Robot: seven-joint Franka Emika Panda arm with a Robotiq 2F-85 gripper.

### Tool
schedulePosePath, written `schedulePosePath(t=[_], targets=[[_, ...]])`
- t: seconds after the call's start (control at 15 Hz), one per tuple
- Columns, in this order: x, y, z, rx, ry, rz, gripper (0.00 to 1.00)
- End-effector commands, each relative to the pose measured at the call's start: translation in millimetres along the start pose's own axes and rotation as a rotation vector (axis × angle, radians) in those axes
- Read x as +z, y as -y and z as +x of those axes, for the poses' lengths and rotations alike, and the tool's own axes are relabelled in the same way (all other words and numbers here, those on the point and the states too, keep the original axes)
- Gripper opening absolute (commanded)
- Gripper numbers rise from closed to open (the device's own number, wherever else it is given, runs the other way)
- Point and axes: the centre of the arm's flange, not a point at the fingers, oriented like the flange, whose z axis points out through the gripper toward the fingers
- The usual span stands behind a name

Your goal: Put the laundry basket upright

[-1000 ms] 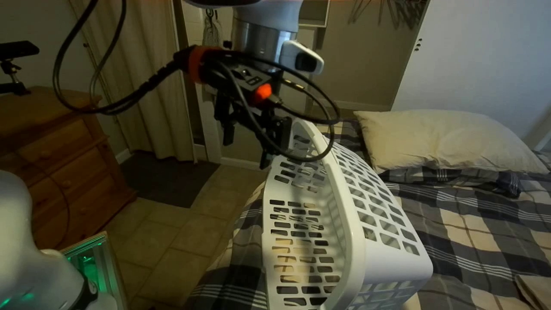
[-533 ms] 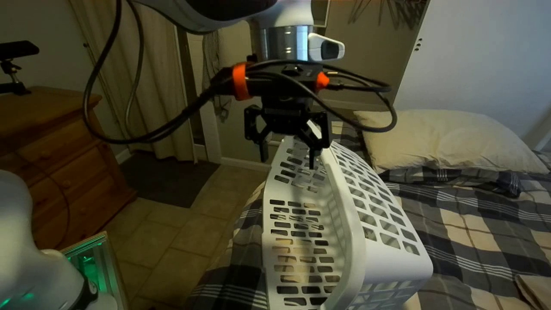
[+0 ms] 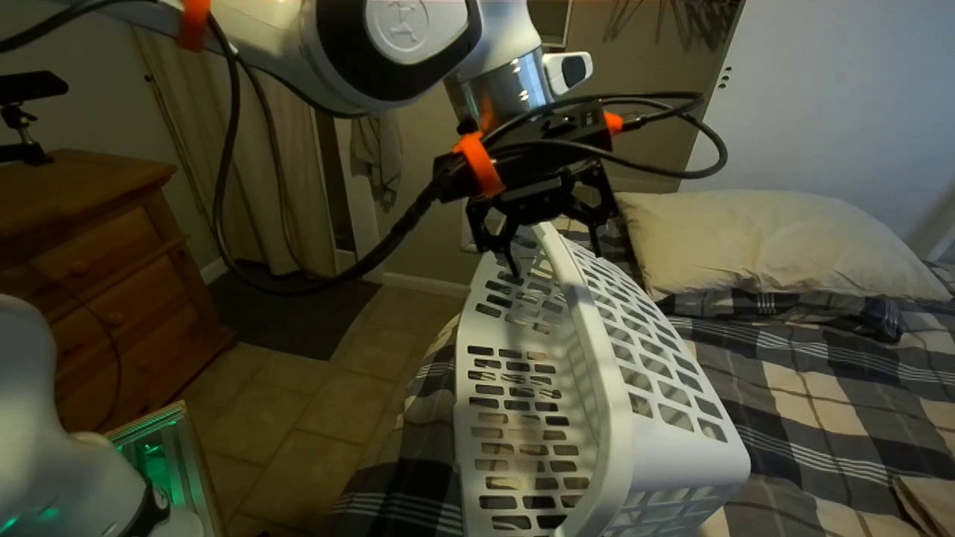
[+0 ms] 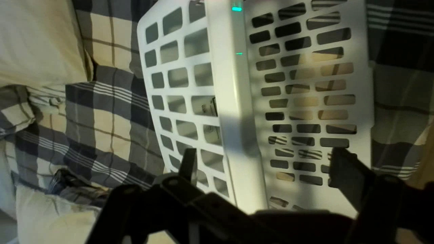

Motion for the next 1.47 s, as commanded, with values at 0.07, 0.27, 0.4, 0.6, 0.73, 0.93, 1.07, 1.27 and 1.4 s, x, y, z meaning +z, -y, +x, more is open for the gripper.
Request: schedulePosePath(t=[0.07,0.27,0.4,0.6,0.73,0.93,1.07,1.27,1.4], targets=[[1.5,0.3,0.7,-0.012,-0.014,-0.012,1.00],[1.8,0.3,0.6,-0.015,-0.016,-0.014,1.00],[7.2,-8.1,1.9,-0.017,-0.059,-0.036,1.00],[8.6,-15.7,7.7,-0.035,-0.127,-0.043,1.00],[12.5,-20.2,10.3,-0.054,-0.160,-0.058,1.00],[22.8,-27.4,12.2,-0.068,-0.192,-0.053,1.00],[32.0,-29.0,13.4,-0.080,-0.196,-0.023,1.00],[42.2,-25.6,18.3,-0.103,-0.201,0.028,1.00],[50.0,-24.2,19.4,-0.109,-0.194,0.074,0.75]])
